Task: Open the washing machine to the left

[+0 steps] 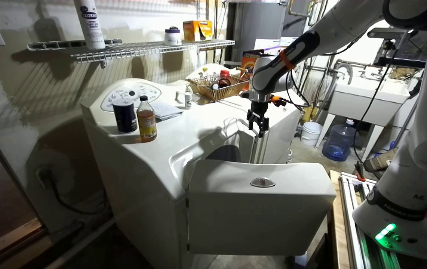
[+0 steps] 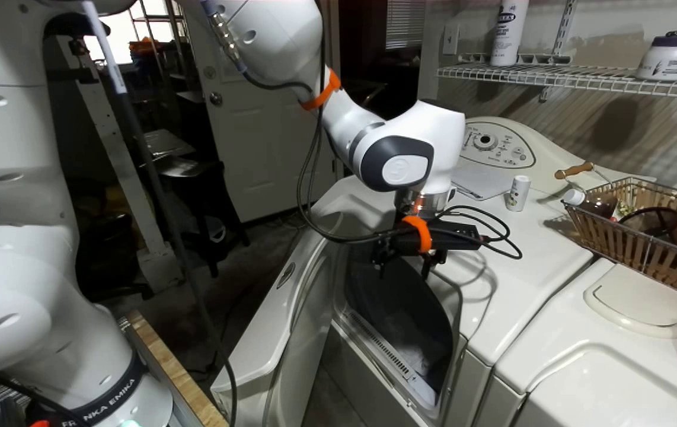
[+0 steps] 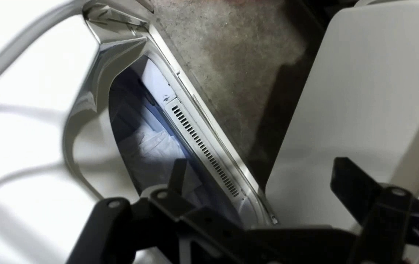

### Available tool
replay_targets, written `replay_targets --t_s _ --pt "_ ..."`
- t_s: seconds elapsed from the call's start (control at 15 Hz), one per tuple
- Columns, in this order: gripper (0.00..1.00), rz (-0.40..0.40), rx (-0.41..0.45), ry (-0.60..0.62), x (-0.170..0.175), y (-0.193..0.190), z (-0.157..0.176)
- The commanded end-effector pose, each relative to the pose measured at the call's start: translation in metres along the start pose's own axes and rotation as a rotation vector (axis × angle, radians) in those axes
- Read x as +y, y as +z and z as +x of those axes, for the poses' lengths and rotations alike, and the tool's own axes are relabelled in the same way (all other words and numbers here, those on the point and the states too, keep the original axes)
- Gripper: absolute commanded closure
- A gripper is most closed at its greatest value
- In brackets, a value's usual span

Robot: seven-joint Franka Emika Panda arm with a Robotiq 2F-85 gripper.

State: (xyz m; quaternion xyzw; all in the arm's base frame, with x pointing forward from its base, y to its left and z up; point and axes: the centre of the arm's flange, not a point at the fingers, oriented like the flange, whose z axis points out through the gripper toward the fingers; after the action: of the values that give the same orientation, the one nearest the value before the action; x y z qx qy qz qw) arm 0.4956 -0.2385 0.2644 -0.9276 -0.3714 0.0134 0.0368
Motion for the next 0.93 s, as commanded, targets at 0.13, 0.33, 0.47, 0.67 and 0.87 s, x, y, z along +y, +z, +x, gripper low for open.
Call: replay_targets --t_s 0.13,0.33,0.47,0.67,0.87 --pt "0.00 -0.006 -0.004 0.316 -0.006 -0.028 0.022" --pt "0.00 -0.043 0.034 0.475 -0.004 -0.048 0.028" --pt "0.00 -0.054 0.054 0.583 -0.003 -0.064 0.032" --pt "0.00 -0.081 0.098 0.742 -0.003 -0.095 0.041" --pt "0.00 -0.120 0.167 0.893 -0.006 -0.130 0.051"
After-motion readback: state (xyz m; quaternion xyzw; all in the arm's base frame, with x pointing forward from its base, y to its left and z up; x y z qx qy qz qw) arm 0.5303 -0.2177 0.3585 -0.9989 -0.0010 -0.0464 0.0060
